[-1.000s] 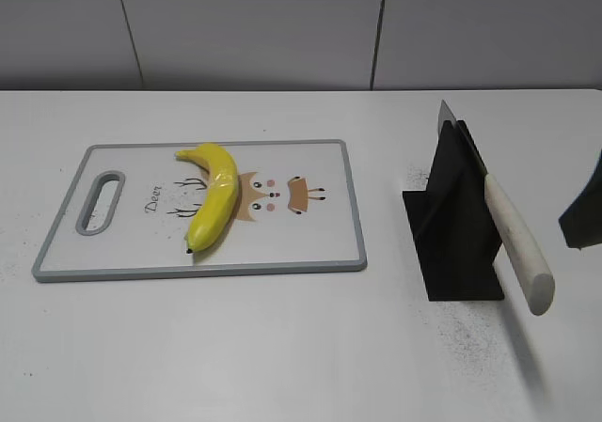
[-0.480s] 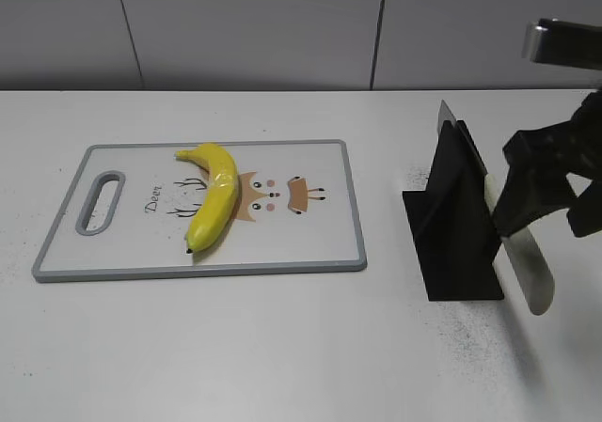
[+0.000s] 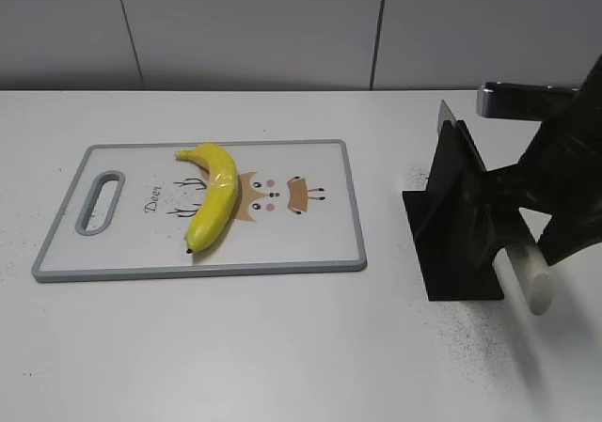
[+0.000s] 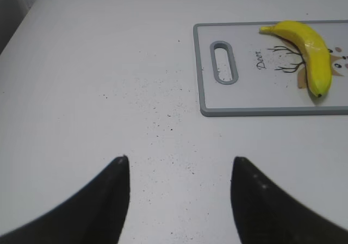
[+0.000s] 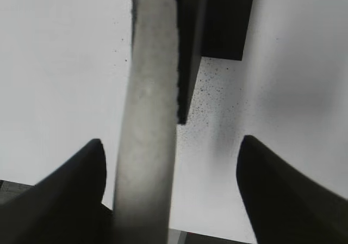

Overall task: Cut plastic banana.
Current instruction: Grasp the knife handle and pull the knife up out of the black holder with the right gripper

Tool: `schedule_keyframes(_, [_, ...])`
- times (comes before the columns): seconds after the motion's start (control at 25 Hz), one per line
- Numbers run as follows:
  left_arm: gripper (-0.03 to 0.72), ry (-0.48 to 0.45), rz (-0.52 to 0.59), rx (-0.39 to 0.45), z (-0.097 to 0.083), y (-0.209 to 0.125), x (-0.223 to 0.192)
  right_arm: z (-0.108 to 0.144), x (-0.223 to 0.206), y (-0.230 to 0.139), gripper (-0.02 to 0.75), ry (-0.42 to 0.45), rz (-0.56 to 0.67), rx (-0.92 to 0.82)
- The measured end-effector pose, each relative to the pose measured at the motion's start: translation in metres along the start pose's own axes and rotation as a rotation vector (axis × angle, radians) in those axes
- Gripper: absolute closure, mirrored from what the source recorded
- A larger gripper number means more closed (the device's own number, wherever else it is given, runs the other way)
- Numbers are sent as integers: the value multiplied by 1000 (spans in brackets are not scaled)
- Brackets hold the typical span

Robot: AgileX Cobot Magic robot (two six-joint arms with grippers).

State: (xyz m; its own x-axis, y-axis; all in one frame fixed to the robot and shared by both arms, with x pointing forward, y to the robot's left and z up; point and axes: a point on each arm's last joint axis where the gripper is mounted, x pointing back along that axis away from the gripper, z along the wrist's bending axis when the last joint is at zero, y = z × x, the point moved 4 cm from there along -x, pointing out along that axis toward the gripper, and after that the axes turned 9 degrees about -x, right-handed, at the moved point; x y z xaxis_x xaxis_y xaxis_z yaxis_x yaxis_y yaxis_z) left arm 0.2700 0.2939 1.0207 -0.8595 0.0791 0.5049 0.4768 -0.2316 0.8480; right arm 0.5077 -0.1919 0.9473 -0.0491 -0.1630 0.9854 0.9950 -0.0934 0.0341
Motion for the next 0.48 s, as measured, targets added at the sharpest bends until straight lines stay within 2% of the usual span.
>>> schedule_keyframes(0.08, [133,0,0,0,0,0,0,-1,-5,1,192,-7,10,-1])
schedule_keyframes(0.16, [133,1,0,-1,0,0,0,-1,-7,1,254,-9,17,-2])
schedule_keyframes(0.24, [133,1,0,-1,0,0,0,0,-7,1,398,-3,20,-8])
schedule_keyframes(0.28, [133,1,0,-1,0,0,0,2,-7,0,517,5,24,-13])
schedule_keyframes(0.32, [133,1,0,-1,0,0,0,3,-7,0,573,12,26,-21])
schedule_keyframes(0.48, [133,2,0,-1,0,0,0,3,-7,0,573,14,27,-23])
